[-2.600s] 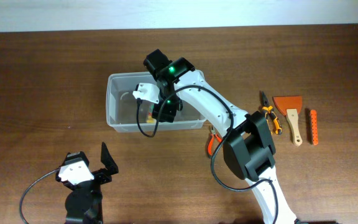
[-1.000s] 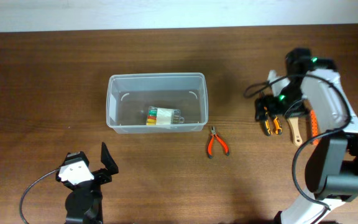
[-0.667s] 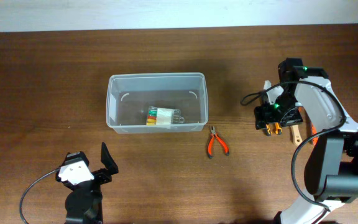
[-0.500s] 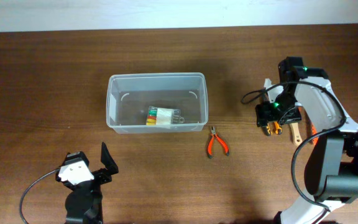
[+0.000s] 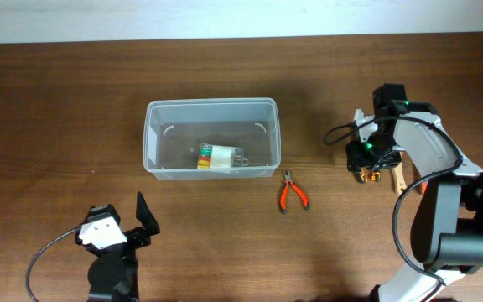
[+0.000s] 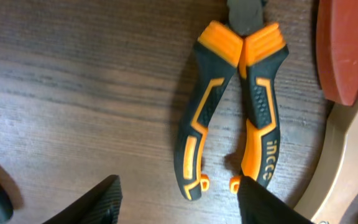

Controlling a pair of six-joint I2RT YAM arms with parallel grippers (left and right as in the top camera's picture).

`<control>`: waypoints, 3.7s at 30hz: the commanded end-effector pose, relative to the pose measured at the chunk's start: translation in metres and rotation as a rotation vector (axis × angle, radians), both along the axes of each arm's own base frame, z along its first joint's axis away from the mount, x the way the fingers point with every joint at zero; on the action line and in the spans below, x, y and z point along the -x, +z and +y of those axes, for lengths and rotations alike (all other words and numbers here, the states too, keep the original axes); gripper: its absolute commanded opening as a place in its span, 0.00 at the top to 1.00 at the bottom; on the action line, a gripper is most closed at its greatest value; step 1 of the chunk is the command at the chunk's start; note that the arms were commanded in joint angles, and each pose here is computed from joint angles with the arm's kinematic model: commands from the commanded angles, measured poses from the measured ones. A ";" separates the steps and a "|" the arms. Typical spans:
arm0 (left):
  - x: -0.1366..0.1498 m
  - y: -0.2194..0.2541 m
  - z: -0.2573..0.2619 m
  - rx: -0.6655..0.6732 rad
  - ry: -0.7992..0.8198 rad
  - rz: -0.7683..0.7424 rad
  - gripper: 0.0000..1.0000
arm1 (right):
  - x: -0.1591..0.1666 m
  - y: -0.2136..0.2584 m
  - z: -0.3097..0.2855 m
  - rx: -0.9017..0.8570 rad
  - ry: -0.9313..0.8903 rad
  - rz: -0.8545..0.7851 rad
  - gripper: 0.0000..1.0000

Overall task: Pack container
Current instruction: 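Move the right gripper to the orange-black pliers and grasp them, then carry the orange-black pliers into the container and open the gripper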

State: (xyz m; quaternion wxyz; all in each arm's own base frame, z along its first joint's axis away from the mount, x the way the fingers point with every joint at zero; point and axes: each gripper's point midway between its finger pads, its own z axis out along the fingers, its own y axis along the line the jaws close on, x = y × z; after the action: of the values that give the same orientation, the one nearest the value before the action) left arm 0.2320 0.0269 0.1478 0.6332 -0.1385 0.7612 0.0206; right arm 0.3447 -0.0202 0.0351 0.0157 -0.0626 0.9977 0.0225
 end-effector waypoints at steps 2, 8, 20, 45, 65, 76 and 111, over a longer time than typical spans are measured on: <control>0.000 -0.001 0.000 -0.009 -0.001 0.002 0.01 | 0.001 -0.002 0.001 0.005 -0.004 -0.009 0.48; 0.000 -0.001 0.000 -0.009 -0.001 0.002 0.01 | -0.003 -0.009 0.000 0.008 -0.003 -0.033 0.49; 0.000 -0.001 0.000 -0.009 -0.001 0.002 0.01 | -0.010 -0.029 -0.001 0.011 -0.011 -0.027 0.47; 0.000 -0.001 0.000 -0.009 -0.001 0.002 0.01 | -0.011 -0.046 -0.001 0.008 -0.062 0.000 0.93; 0.000 -0.001 0.000 -0.009 -0.001 0.002 0.01 | -0.121 0.193 0.040 0.014 0.082 -0.418 0.96; 0.000 -0.001 0.000 -0.009 -0.001 0.002 0.01 | -0.092 0.254 0.193 -0.019 0.609 -0.566 0.96; 0.000 -0.001 0.000 -0.009 -0.001 0.002 0.01 | -0.042 0.040 0.343 -0.102 1.172 -0.197 0.96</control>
State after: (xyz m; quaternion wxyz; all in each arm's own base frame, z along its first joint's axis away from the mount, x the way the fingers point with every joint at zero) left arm 0.2320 0.0269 0.1478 0.6332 -0.1385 0.7612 0.0206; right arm 0.3892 0.3153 0.0732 0.0912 -0.5978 0.7945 0.0554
